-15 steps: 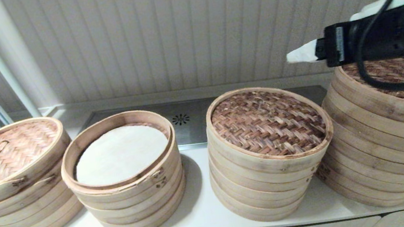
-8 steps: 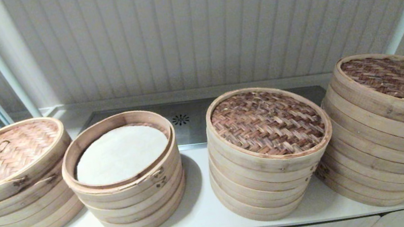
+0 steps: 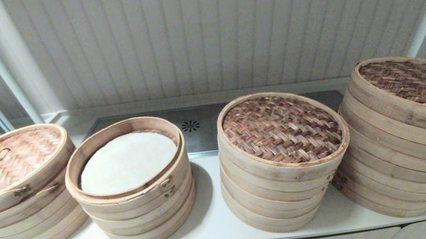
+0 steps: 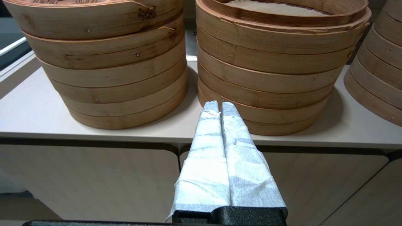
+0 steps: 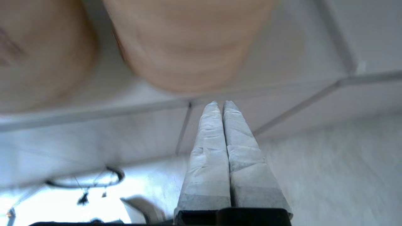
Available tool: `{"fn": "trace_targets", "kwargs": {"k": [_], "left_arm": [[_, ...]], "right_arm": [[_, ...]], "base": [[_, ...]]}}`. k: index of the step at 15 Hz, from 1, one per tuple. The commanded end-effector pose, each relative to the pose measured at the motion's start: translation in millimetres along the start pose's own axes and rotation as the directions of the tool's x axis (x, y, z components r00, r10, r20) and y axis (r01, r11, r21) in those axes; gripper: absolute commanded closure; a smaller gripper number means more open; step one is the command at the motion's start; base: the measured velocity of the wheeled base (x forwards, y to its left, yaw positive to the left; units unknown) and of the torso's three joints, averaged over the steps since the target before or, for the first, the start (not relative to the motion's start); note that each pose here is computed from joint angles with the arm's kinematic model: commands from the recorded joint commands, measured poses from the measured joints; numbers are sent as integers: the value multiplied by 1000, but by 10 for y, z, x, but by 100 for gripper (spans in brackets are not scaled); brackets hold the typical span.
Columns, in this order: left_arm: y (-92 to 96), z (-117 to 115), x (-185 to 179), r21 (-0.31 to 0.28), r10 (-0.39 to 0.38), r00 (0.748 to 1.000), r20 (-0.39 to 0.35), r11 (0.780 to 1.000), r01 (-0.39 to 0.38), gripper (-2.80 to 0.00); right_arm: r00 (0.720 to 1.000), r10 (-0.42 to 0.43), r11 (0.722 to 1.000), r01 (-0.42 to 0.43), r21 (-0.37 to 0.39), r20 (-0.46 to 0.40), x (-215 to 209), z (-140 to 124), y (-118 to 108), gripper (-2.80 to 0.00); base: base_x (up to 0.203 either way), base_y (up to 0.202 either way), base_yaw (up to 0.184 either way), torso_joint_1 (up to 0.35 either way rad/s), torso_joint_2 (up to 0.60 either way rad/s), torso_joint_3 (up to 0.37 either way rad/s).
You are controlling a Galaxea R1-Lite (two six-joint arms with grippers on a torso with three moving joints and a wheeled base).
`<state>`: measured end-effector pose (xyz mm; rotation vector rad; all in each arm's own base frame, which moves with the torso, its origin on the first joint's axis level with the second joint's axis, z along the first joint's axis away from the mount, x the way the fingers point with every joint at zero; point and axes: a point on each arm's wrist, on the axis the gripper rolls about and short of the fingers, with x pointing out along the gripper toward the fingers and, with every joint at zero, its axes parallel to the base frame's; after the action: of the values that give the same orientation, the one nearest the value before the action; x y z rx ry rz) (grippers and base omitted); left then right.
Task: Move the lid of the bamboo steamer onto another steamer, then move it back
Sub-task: Pick up the steamer
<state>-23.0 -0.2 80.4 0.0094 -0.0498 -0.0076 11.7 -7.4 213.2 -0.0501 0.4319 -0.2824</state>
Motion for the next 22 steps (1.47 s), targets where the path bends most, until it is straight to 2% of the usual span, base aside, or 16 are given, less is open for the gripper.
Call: {"fn": "trace_targets", "kwargs": {"k": [1, 4, 6, 8, 10, 12, 14, 17, 18, 22], "left_arm": [[0, -51, 13, 0, 0, 1000, -19, 1000, 0, 0], [0, -51, 13, 0, 0, 1000, -19, 1000, 0, 0], [0, -51, 13, 0, 0, 1000, -19, 1000, 0, 0], [0, -51, 13, 0, 0, 1000, -19, 1000, 0, 0], [0, -51, 13, 0, 0, 1000, -19, 1000, 0, 0], [0, -51, 13, 0, 0, 1000, -19, 1000, 0, 0], [0, -51, 13, 0, 2, 1000, -19, 1000, -2, 0], [0, -51, 13, 0, 0, 1000, -19, 1000, 0, 0], [0, -51, 13, 0, 0, 1000, -19, 1000, 0, 0], [2, -49, 8, 4, 10, 1000, -26, 1000, -10, 0]], "right_arm": [[999, -15, 1000, 15, -6, -34, 58, -273, 4, 0], [996, -11, 1000, 8, -26, -91, 325, -714, 88, 0], [998, 36, 999, -37, -2, -52, 428, -893, 129, 0], [997, 40, 999, -40, 3, -63, 464, -1025, 138, 0], [998, 67, 998, -67, 16, 3, 409, -1069, 120, 0], [984, 131, 991, -129, -21, 120, 307, -1158, 96, 0], [951, 231, 972, -216, -92, 205, 235, -1229, 113, 0], [904, 295, 955, -268, -125, 310, 182, -1368, 113, 0], [892, 303, 953, -276, -128, 336, 179, -1405, 114, 0], [890, 307, 951, -280, -129, 337, 185, -1413, 117, 0]], "base": [[0, 0, 0, 0, 0, 0], [0, 0, 0, 0, 0, 0], [0, 0, 0, 0, 0, 0], [0, 0, 0, 0, 0, 0], [0, 0, 0, 0, 0, 0], [0, 0, 0, 0, 0, 0], [0, 0, 0, 0, 0, 0], [0, 0, 0, 0, 0, 0], [0, 0, 0, 0, 0, 0], [0, 0, 0, 0, 0, 0]]}}
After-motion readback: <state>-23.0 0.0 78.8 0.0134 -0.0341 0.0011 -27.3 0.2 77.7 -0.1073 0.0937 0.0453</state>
